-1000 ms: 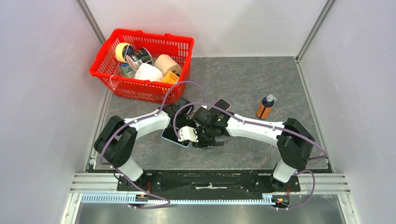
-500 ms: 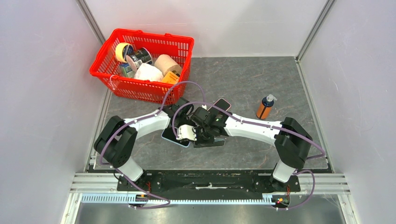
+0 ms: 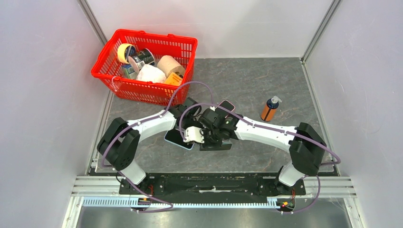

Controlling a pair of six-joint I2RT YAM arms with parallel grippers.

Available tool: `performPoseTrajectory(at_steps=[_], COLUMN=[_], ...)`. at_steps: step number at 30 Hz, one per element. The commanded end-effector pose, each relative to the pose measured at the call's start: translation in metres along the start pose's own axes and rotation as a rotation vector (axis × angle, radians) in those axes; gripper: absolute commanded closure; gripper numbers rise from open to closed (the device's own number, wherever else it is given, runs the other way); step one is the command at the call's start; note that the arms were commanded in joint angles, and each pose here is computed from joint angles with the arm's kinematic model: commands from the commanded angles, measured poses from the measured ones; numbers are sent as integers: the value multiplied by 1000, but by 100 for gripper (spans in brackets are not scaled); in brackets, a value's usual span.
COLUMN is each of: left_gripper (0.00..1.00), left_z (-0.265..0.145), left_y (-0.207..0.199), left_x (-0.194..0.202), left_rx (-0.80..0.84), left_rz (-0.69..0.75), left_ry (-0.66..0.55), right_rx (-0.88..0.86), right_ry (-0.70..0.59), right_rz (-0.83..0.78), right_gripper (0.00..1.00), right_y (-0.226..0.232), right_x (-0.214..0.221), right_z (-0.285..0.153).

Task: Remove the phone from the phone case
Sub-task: Remove the phone case from the phone.

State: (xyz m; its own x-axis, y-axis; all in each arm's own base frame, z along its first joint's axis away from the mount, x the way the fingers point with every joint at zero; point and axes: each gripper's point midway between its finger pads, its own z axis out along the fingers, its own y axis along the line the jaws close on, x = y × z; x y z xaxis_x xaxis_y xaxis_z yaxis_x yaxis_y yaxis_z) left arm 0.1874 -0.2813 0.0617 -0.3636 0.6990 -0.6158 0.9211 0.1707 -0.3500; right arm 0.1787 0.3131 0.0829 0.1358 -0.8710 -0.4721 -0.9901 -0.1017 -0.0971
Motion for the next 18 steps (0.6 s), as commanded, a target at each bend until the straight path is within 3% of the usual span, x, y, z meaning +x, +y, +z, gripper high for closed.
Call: performPoseTrajectory(at_steps=[1, 18], left_gripper=[98, 98], left_z=[-1, 3], left_y=[2, 49], left_x=[-51, -80], left_rx=[19, -70], left_rz=[228, 75], left_ry=[-107, -159], right_rx=[-64, -150], right_ry=[-4, -17], right_rz=[119, 110], right_gripper=[100, 100], right_y=[17, 44], right_x=[12, 18], right_z=[-8, 0])
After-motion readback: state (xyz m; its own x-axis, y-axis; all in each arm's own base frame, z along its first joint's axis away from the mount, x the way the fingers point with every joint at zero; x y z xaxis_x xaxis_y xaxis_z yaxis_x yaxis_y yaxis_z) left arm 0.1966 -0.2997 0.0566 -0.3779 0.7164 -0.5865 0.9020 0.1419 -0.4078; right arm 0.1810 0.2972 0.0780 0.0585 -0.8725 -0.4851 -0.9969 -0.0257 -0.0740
